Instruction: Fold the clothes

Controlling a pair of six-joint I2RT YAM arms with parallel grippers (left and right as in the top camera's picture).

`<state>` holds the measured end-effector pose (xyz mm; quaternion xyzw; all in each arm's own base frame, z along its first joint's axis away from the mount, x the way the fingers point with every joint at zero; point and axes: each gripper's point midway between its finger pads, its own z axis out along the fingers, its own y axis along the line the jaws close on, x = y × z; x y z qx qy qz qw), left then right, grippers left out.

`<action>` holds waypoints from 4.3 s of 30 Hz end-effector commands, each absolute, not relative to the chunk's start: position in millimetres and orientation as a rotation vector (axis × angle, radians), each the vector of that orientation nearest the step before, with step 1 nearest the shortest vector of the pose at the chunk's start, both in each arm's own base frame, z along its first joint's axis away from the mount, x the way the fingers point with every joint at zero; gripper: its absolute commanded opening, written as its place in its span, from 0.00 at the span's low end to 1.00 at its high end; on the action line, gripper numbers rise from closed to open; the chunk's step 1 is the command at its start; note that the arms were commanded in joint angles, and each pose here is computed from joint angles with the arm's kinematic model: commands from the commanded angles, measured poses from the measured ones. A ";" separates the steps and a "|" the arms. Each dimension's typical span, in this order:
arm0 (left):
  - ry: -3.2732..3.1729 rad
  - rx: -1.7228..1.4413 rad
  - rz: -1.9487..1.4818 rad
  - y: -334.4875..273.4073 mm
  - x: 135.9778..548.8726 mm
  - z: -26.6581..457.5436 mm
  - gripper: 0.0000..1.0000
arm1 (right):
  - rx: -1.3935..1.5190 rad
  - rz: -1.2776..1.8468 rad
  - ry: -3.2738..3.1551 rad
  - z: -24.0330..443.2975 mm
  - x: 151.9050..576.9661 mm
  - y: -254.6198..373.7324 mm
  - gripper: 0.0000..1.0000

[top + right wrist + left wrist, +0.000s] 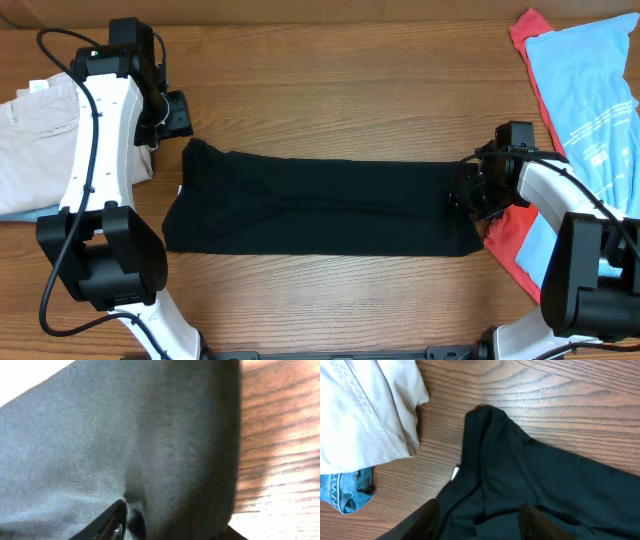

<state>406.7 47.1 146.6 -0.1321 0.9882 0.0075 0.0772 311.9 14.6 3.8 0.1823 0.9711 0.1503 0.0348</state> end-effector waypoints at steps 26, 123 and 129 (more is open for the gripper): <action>2.964 -0.422 0.009 52.4 406.1 144.0 0.50 | 0.663 0.023 2.871 98.5 373.5 -54.1 0.04; 3.006 0.174 -0.727 -65.1 344.5 4.3 0.76 | 0.118 -0.038 2.942 109.6 362.8 100.5 0.56; 3.013 0.255 -0.719 -83.1 340.5 1.4 0.75 | 0.118 -0.041 2.947 109.4 361.7 100.1 0.56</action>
